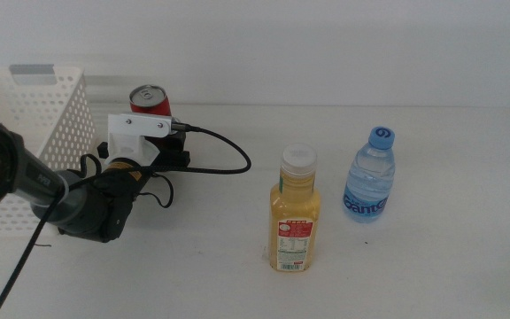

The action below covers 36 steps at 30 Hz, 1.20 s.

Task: Use arms to grab the bottles and put them into the dustbin to the left of the table.

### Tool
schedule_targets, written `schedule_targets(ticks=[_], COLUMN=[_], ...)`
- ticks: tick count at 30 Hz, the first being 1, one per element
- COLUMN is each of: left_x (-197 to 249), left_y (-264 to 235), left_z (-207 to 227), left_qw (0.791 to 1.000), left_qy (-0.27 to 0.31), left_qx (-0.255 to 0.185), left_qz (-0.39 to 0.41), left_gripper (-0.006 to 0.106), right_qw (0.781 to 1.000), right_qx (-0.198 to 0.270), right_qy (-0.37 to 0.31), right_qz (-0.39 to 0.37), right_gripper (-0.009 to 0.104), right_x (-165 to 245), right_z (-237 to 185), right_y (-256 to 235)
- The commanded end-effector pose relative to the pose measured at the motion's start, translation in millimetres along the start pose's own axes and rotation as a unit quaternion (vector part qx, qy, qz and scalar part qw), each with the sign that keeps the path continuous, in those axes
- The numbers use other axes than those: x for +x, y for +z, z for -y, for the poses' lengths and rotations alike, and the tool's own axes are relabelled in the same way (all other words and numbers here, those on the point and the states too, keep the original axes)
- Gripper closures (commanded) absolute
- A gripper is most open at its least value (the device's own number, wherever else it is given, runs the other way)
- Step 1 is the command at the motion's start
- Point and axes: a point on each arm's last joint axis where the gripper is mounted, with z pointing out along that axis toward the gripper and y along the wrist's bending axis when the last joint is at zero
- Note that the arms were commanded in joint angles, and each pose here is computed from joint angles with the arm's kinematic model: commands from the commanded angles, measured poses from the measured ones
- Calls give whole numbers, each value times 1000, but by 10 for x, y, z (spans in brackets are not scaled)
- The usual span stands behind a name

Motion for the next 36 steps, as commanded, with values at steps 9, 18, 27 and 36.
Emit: schedule_targets(ticks=[9, 18, 27, 36], left_x=[-505, -1645, -2312, -2687], left_y=[-361, -1333, -1691, -1663], left_z=[130, 271, 52, -711], left_qw=[995, 984, 965, 929], left_qy=[-13, 5, 24, 39], left_qx=[47, -15, -30, -68], left_qz=[-93, -175, -260, -361], left_gripper=[97, 102, 102, 102], right_qw=[1000, 1000, 1000, 1000], right_qx=[5, 5, 5, 5], right_qy=[-9, -9, -9, -9], right_qz=[2, 2, 2, 2], right_gripper=[8, 8, 8, 8], right_x=[5, 5, 5, 5], right_z=[8, 8, 8, 8], right_y=[-1, -1, -1, -1])
